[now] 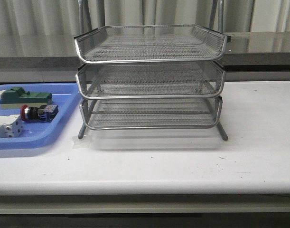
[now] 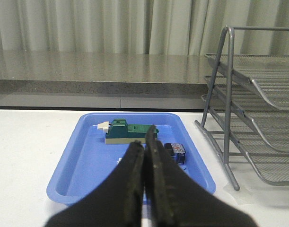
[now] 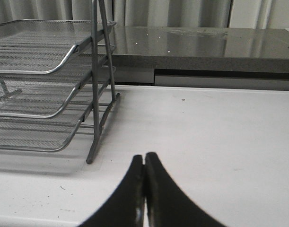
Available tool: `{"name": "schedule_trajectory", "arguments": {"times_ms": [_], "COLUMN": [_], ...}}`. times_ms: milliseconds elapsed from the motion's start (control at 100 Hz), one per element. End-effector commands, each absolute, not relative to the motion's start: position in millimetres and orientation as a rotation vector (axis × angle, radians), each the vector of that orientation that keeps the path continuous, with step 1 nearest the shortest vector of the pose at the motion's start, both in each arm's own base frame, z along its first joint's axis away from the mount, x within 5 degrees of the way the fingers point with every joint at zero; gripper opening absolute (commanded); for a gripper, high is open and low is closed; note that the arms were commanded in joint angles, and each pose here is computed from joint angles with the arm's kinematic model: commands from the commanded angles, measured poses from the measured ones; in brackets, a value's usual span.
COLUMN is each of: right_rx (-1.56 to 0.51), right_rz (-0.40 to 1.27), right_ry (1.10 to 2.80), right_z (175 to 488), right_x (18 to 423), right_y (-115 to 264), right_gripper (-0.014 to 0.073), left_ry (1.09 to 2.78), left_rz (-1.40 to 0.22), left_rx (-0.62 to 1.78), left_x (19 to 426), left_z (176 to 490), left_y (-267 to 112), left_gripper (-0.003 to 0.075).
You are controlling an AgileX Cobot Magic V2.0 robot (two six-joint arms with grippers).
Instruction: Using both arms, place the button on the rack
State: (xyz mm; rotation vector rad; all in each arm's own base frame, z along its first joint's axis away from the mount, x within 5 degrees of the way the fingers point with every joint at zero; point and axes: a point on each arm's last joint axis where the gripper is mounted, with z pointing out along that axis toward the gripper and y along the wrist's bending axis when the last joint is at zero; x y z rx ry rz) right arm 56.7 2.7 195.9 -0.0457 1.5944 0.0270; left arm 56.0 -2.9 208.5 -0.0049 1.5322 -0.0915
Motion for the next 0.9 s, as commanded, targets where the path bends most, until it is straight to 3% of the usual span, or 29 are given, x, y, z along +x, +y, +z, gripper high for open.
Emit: {"name": "schedule_trajectory", "arguments": {"times_ms": [0, 720, 890], "right_rx": [-0.040, -0.039, -0.025], "right_rz": [0.024, 0.024, 0.035], "right_ry": [1.479, 1.471, 1.388], "right_z": [210.0, 210.7, 219.2], "right_x": [54.3, 54.2, 53.0], "right_y": [2.3, 2.2, 1.9], "right_gripper": [-0.0060, -0.0060, -0.0060], "left_ry": [1.459, 1.459, 1.459], "left_rz": [-0.105, -0.105, -0.105], "left_rx": [-0.009, -0.009, -0.009], "left_x": [54.8, 54.8, 54.8], "left_z": [203.1, 203.1, 203.1], "left_y": [-3.3, -3.3, -3.3], "left_gripper": [-0.0020, -0.0020, -0.0020]}}
